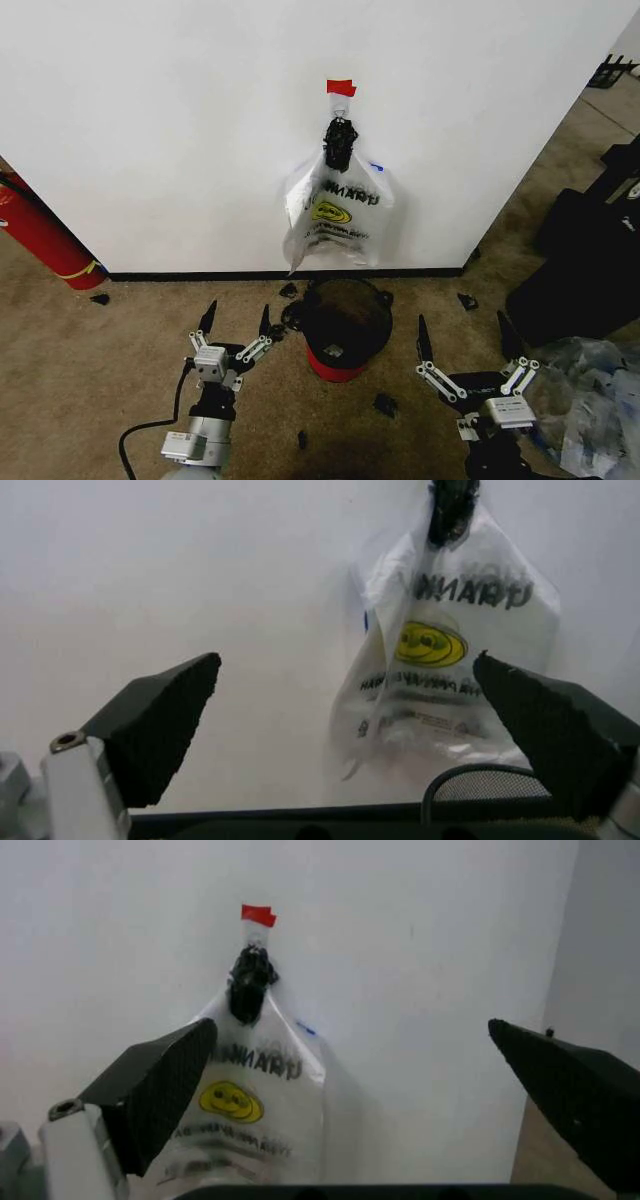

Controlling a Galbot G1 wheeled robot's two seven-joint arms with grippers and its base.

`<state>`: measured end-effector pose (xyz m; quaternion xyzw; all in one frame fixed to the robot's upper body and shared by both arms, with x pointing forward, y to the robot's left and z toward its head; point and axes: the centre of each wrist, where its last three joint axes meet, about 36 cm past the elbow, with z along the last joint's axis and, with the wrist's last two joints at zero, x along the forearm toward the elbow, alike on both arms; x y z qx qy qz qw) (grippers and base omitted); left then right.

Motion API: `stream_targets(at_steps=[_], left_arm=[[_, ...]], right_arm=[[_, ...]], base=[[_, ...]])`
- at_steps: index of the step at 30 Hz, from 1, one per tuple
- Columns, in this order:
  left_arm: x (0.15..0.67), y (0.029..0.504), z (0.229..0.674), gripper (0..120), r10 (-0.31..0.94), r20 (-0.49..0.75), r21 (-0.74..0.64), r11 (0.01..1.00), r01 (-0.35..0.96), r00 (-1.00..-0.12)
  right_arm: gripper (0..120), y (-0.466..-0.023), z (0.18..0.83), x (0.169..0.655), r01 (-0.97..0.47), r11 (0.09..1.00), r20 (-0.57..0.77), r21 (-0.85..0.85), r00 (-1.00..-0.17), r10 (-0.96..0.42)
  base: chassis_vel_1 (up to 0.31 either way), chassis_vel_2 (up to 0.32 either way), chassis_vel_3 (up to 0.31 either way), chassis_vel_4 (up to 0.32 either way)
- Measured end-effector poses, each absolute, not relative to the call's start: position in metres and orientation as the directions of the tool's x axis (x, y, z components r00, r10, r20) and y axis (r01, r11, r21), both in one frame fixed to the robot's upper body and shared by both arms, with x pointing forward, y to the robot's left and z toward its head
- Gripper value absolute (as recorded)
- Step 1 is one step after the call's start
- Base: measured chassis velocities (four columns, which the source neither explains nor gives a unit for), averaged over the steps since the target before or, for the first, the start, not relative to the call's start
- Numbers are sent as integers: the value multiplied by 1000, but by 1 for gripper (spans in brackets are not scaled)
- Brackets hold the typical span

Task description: Pick up the garbage bag from the wall and place it over the trash bin.

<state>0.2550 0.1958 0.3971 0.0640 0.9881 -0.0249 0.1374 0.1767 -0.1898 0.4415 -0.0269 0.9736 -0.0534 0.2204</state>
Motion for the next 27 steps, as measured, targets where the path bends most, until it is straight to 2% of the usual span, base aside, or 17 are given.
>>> stream_targets(at_steps=[14, 27], left_arm=[[253, 201, 396, 100, 96, -276, -32, 994, 109, -956], [245, 186, 396, 100, 92, -271, -23, 995, 102, -958]], right_arm=[[100, -180, 433, 181, -51, 991, -413, -121, -905, -97], [100, -180, 425, 186, -32, 997, -396, -77, -916, -59]], base=[[0, 0, 0, 0], [0, 0, 0, 0]])
